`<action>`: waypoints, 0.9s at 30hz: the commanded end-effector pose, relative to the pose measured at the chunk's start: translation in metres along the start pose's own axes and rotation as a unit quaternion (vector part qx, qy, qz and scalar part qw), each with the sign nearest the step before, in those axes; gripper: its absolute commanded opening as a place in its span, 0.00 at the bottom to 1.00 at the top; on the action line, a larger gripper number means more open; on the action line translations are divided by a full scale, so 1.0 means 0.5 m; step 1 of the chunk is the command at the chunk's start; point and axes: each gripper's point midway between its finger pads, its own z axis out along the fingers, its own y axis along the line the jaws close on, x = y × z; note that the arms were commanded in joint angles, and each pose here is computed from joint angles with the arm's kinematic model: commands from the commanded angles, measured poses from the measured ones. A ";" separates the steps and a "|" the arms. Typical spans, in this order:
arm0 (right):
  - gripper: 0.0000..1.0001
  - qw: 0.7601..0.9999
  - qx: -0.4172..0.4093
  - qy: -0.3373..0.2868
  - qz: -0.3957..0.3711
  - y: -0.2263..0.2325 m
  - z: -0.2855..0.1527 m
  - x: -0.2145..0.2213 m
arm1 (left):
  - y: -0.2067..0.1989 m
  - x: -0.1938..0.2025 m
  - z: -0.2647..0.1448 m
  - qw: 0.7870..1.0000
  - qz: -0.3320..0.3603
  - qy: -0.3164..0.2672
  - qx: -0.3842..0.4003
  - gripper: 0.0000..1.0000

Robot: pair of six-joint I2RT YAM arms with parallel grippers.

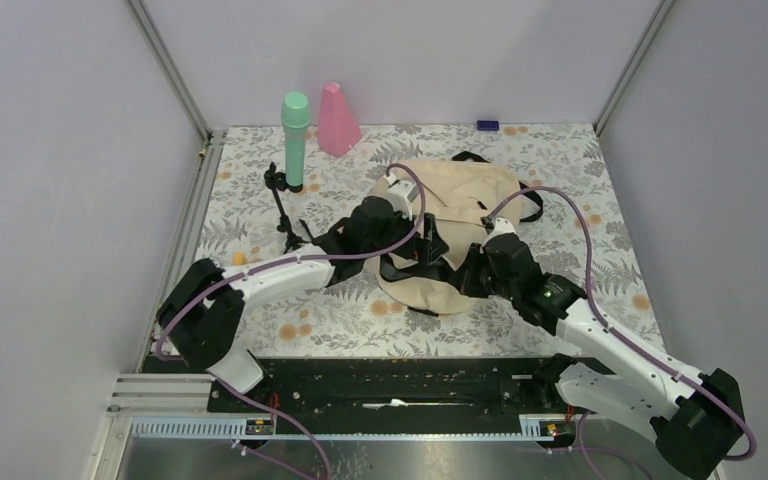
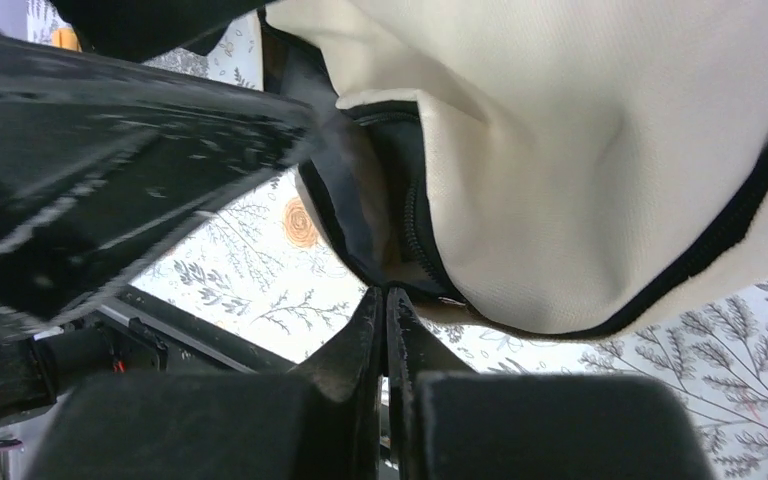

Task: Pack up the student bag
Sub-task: Zip the student bag at the center of the board.

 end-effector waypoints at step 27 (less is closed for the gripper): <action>0.13 0.994 -0.065 -0.082 0.028 0.131 0.015 -0.103 | -0.062 -0.008 -0.149 0.982 0.036 -0.120 0.144 0.90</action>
